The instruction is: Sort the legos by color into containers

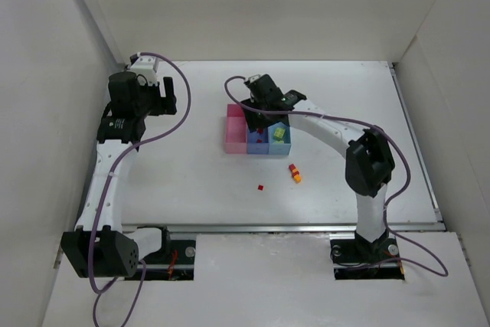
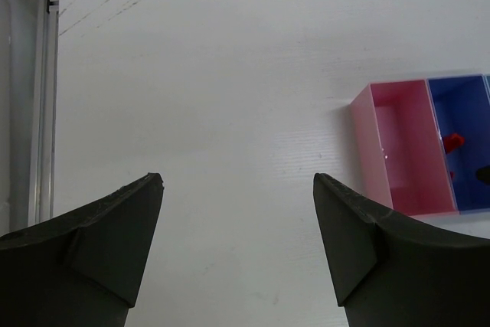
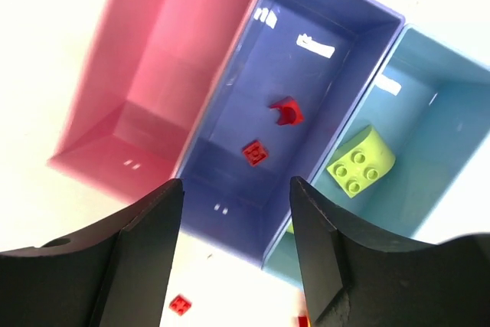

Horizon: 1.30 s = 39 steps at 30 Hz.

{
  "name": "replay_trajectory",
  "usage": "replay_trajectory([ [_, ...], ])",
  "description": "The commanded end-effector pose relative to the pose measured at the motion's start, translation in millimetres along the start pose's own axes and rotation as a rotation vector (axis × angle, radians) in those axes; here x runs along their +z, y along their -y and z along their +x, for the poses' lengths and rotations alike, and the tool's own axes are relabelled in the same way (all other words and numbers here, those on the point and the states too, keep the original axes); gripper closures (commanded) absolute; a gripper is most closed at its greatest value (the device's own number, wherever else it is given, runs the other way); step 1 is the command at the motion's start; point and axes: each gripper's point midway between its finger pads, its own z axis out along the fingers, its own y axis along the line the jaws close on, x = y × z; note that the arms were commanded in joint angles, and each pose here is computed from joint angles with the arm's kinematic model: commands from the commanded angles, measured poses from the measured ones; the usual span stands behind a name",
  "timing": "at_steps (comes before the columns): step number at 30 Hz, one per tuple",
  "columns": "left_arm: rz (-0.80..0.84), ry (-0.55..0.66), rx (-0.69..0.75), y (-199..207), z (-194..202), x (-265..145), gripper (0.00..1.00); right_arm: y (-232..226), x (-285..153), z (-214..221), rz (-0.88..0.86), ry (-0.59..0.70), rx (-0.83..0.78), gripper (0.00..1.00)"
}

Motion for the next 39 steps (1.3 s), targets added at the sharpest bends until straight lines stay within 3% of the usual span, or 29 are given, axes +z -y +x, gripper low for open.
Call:
replay_trajectory([
  [1,0.011,0.048,-0.015,1.4,-14.8,-2.6,0.23,-15.0,-50.8,-29.8,-0.064,0.11,-0.023,0.36],
  [5,0.011,0.069,-0.012,2.1,-19.9,-9.3,0.23,-21.4,-77.6,10.3,-0.01,0.06,0.004,0.36],
  [7,0.011,0.059,-0.014,2.0,-15.3,-7.8,0.23,-45.7,-89.5,31.8,-0.139,0.043,-0.023,0.35],
  [8,0.011,0.059,-0.005,1.9,-13.4,-9.3,0.23,-42.8,-79.9,64.5,-0.156,-0.022,-0.049,0.33],
  [10,0.011,0.05,-0.006,1.8,-9.4,-8.1,0.23,-43.6,-76.7,90.7,-0.19,-0.084,-0.069,0.32],
  [12,0.02,0.059,-0.004,3.7,-11.6,-10.9,0.23,-32.2,-67.6,123.5,-0.112,-0.223,-0.018,0.32],
  [15,0.031,0.05,-0.005,5.5,-7.6,-9.7,0.23,-34.9,-62.0,136.3,-0.089,-0.263,0.099,0.32],
  [20,0.03,0.059,-0.004,5.4,-9.9,-9.4,0.21,-41.8,-60.2,126.7,-0.048,-0.177,0.45,0.33],
  [24,0.03,0.079,-0.01,6.5,-14.5,-15.5,0.21,-49.5,-49.1,131.1,-0.056,-0.145,0.609,0.36],
  [39,0.086,0.096,-0.023,17.2,-15.3,-18.8,0.2,-58.4,-26.6,173.5,0.105,-0.212,0.651,0.4],
])
